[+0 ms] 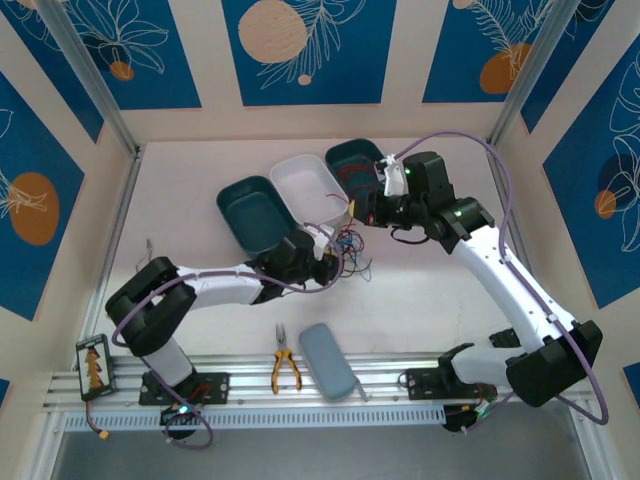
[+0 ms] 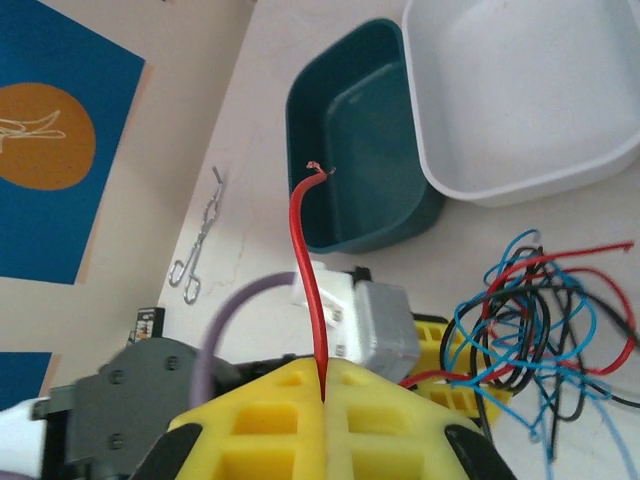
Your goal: Untangle the cables
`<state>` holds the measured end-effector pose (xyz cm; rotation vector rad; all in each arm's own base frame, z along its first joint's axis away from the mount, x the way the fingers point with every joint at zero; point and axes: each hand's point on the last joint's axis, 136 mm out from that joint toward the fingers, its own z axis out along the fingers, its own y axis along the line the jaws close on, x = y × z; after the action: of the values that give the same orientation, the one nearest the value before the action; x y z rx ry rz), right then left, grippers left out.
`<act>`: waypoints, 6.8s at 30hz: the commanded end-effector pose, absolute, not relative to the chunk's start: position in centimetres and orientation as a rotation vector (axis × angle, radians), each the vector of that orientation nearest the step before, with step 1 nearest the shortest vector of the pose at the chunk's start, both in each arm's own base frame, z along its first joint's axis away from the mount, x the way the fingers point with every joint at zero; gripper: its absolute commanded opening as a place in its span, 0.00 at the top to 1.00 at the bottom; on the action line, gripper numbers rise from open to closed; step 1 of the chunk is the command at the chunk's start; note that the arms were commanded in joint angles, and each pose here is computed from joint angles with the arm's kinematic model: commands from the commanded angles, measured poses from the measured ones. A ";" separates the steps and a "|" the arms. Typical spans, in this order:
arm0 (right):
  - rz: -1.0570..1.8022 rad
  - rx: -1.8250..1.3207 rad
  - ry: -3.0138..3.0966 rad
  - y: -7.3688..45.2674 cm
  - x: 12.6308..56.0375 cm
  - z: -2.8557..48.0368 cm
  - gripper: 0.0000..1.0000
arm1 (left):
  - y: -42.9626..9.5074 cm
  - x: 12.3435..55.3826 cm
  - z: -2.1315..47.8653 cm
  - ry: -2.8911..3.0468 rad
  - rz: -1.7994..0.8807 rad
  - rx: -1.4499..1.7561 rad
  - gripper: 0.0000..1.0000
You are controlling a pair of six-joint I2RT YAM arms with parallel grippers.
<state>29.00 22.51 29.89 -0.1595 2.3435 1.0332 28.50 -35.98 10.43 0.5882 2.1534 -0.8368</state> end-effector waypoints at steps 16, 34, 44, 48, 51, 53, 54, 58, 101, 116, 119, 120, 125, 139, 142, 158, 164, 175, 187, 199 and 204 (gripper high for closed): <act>0.900 -0.229 2.089 19.3 26.6 41.0 1.00 | -34.3 27.6 7.7 2.222 -0.825 0.561 1.00; 0.760 -0.190 1.914 15.0 25.1 49.3 1.00 | -32.7 26.0 6.6 2.272 -0.825 0.559 1.00; 0.738 -0.173 1.802 13.4 23.7 53.9 1.00 | -32.4 25.6 5.9 2.297 -0.824 0.551 1.00; 0.705 -0.157 1.770 12.5 23.4 54.9 1.00 | -32.4 25.4 5.8 2.305 -0.830 0.565 1.00; 0.686 -0.163 1.746 12.1 23.2 55.7 1.00 | -32.3 25.1 5.6 2.315 -0.828 0.571 1.00; 0.656 -0.153 1.739 11.7 23.3 56.1 1.00 | -32.1 25.0 5.3 2.324 -0.820 0.571 1.00; 0.639 -0.146 1.736 11.4 23.4 56.3 1.00 | -32.1 25.0 5.3 2.326 -0.821 0.571 1.00; 0.586 -0.137 1.698 10.5 23.5 57.8 1.00 | -32.0 25.0 5.1 2.331 -0.818 0.564 1.00; 0.311 -0.076 1.225 6.0 23.4 70.4 1.00 | -31.4 24.2 2.8 2.389 -0.792 0.590 1.00; 0.233 -0.071 1.255 6.0 28.2 69.4 1.00 | -32.5 23.5 5.6 2.336 -0.888 0.651 0.65; 0.261 -0.067 1.312 6.0 30.5 68.0 1.00 | -32.6 23.3 7.6 2.304 -0.903 0.679 0.53; 0.275 -0.065 1.326 6.0 31.1 67.6 1.00 | -32.5 23.3 8.2 2.295 -0.901 0.685 0.50; 0.388 -0.058 1.404 6.3 35.2 65.3 1.00 | -31.7 23.2 12.0 2.226 -0.883 0.685 0.31; 0.556 -0.098 1.500 10.1 44.0 60.8 1.00 | -26.5 24.3 18.5 2.097 -0.668 0.522 0.00; 0.557 -0.099 1.513 10.7 45.7 60.0 1.00 | -24.9 24.6 19.3 2.076 -0.592 0.483 0.00; 0.571 -0.056 1.651 14.4 54.6 51.5 1.00 | -21.3 24.6 19.6 2.047 -0.463 0.397 0.00; 0.531 0.006 1.708 14.3 57.8 47.7 1.00 | -21.0 24.4 19.5 2.041 -0.469 0.385 0.00; 0.323 0.086 1.933 11.2 59.8 39.3 1.00 | -21.1 24.2 18.8 2.054 -0.476 0.399 0.00; 0.433 0.147 2.296 11.6 56.1 29.0 1.00 | -22.1 24.4 18.4 2.065 -0.509 0.422 0.00; 0.406 0.235 2.420 8.3 55.5 23.6 1.00 | -22.1 24.3 18.0 2.078 -0.515 0.415 0.00; 0.340 0.248 2.431 6.4 55.6 22.8 1.00 | -22.1 24.3 18.0 2.078 -0.513 0.409 0.00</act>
<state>56.35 7.31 20.52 0.2538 2.4689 0.3658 24.24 -22.16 18.22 0.4152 2.0781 -0.5024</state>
